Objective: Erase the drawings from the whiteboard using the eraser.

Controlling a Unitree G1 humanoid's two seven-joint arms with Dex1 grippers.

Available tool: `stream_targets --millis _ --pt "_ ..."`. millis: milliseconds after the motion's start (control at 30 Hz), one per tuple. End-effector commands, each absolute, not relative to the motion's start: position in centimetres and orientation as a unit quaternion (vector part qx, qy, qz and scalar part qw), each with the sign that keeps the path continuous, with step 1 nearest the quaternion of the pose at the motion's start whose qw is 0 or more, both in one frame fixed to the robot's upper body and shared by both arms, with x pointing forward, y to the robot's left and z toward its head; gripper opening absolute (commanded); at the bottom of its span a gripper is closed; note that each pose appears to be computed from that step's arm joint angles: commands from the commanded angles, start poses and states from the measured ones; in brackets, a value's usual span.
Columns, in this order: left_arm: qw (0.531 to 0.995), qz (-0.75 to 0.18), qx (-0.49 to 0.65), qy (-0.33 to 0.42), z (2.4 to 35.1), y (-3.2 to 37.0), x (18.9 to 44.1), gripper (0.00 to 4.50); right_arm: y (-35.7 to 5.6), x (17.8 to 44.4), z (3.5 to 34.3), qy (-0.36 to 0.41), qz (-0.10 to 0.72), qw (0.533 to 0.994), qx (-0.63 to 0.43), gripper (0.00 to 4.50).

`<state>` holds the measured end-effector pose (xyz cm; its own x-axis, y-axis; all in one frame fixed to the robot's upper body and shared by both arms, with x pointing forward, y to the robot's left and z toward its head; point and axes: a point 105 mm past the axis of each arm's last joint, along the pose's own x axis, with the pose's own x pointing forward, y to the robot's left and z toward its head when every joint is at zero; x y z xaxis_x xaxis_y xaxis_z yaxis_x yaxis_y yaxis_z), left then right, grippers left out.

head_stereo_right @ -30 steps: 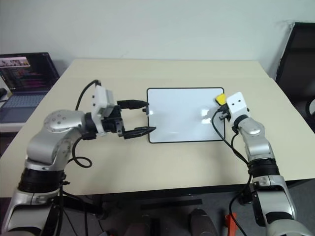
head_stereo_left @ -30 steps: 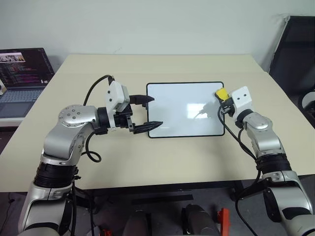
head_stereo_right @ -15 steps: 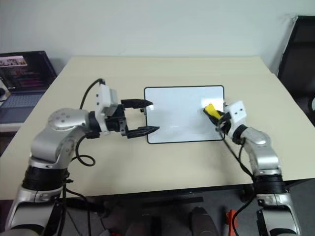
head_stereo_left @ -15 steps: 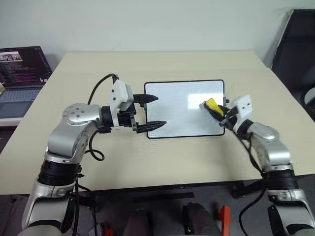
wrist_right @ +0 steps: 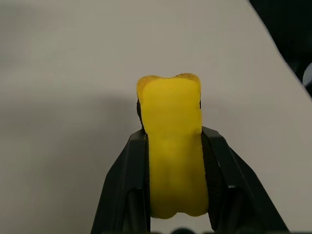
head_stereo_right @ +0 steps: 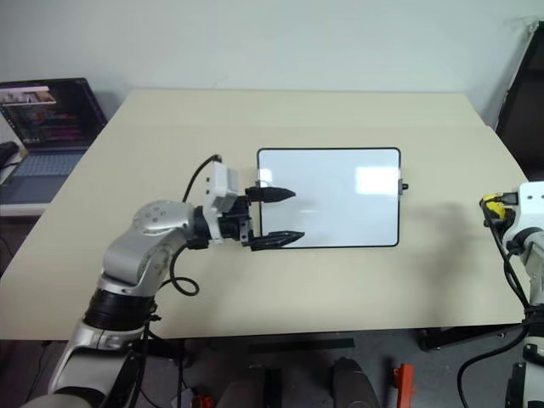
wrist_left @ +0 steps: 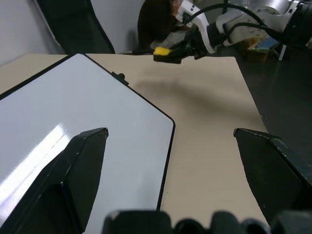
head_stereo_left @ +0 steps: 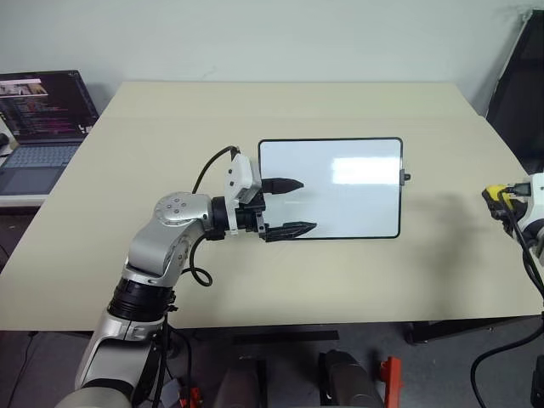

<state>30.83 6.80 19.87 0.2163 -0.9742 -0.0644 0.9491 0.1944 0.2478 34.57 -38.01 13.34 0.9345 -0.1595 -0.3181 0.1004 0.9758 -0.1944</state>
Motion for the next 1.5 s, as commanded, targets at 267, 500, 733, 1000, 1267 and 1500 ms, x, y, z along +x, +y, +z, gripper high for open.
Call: stream_targets --millis 267,500,733,1000,1267,1500 --pt "0.762 -0.63 0.132 -0.075 20.7 6.6 30.4 4.5 -37.8 34.9 12.3 0.184 -0.011 0.98 -0.079 1.0" --pt "0.766 -0.623 0.14 -0.075 20.9 7.1 30.4 4.5 -38.9 34.9 11.9 0.192 -0.034 0.979 -0.067 2.37" --pt "0.812 -0.555 0.151 -0.096 21.7 9.5 32.2 4.5 -37.5 35.3 15.4 0.143 0.009 0.985 -0.092 4.49" --pt "0.945 -0.29 0.096 -0.116 22.2 20.5 37.1 4.5 -31.5 36.9 17.8 0.009 0.083 0.992 -0.09 4.49" --pt "0.965 -0.229 0.115 -0.061 16.7 22.0 37.9 4.5 -28.4 38.4 14.7 -0.011 0.108 0.993 -0.046 4.49" --pt "0.974 -0.201 0.093 -0.051 13.4 21.1 38.7 4.5 -26.8 38.7 12.3 0.005 0.116 0.992 -0.044 4.49"
